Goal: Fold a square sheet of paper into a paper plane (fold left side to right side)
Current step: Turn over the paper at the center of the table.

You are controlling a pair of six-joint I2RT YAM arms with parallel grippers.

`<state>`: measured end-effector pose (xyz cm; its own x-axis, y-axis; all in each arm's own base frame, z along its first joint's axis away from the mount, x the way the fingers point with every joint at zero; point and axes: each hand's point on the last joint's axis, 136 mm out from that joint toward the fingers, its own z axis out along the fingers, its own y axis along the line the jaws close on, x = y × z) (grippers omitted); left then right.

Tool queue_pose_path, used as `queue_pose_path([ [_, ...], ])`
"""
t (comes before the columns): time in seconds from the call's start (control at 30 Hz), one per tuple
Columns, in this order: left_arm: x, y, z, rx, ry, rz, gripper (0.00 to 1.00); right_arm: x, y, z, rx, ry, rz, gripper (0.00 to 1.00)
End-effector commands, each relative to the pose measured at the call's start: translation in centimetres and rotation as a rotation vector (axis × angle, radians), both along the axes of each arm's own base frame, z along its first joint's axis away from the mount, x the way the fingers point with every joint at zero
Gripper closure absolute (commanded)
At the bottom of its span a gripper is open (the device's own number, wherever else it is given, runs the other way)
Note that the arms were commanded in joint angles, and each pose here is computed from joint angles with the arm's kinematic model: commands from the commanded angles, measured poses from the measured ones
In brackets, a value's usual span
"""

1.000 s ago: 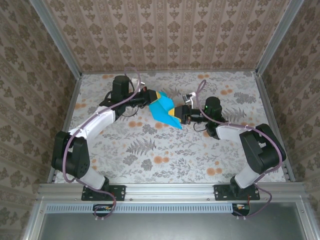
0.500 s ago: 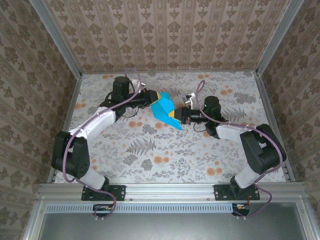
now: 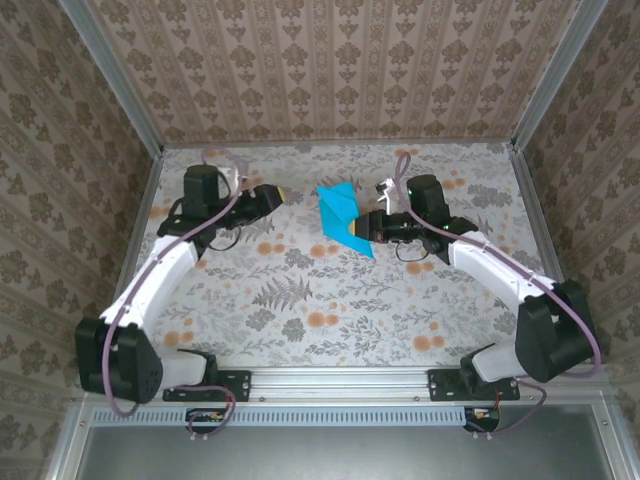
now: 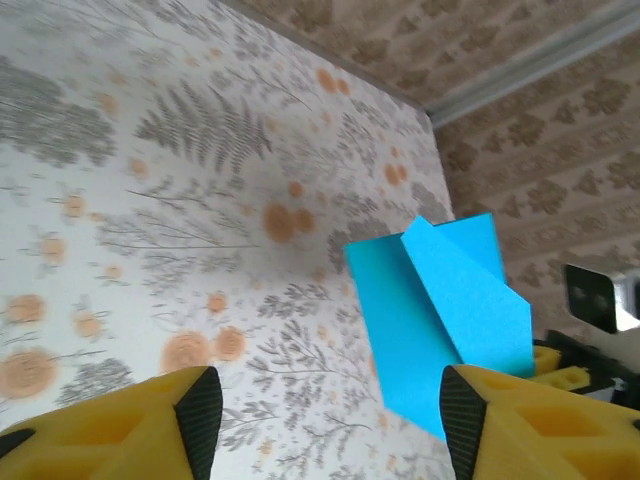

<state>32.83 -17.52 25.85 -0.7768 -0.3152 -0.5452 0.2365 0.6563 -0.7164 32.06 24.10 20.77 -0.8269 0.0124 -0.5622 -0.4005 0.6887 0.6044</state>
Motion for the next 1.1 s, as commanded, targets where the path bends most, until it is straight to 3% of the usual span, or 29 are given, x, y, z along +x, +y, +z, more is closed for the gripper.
queue_pose_path([
  [0.0, -1.0, 3.3, -1.7, 0.137, -0.002, 0.123, 0.35, -1.3, -5.2, -3.7, -0.584, -0.048, -0.041, 0.84],
  [0.23, -2.4, 7.1, -1.5, 0.214, -0.033, 0.265, 0.33, 1.7, -6.9, -4.1, -1.295, -0.200, -0.028, 0.83],
  [0.43, -2.7, 8.0, -1.3, 0.226, -0.039, 0.286, 0.31, 3.4, -4.7, -6.3, -1.662, -0.304, 0.091, 0.85],
  [0.77, -2.5, 7.7, -2.3, 0.207, -0.011, 0.272, 0.31, 1.9, -1.4, -13.2, -1.813, -0.264, 0.305, 0.83],
  [0.87, -2.5, 7.6, -2.5, 0.200, -0.002, 0.261, 0.31, 0.8, -0.7, -14.3, -1.798, -0.227, 0.352, 0.80],
  [1.07, -2.6, 6.4, -3.7, 0.155, 0.051, 0.213, 0.31, -1.6, 0.0, -15.3, -1.649, -0.088, 0.382, 0.63],
])
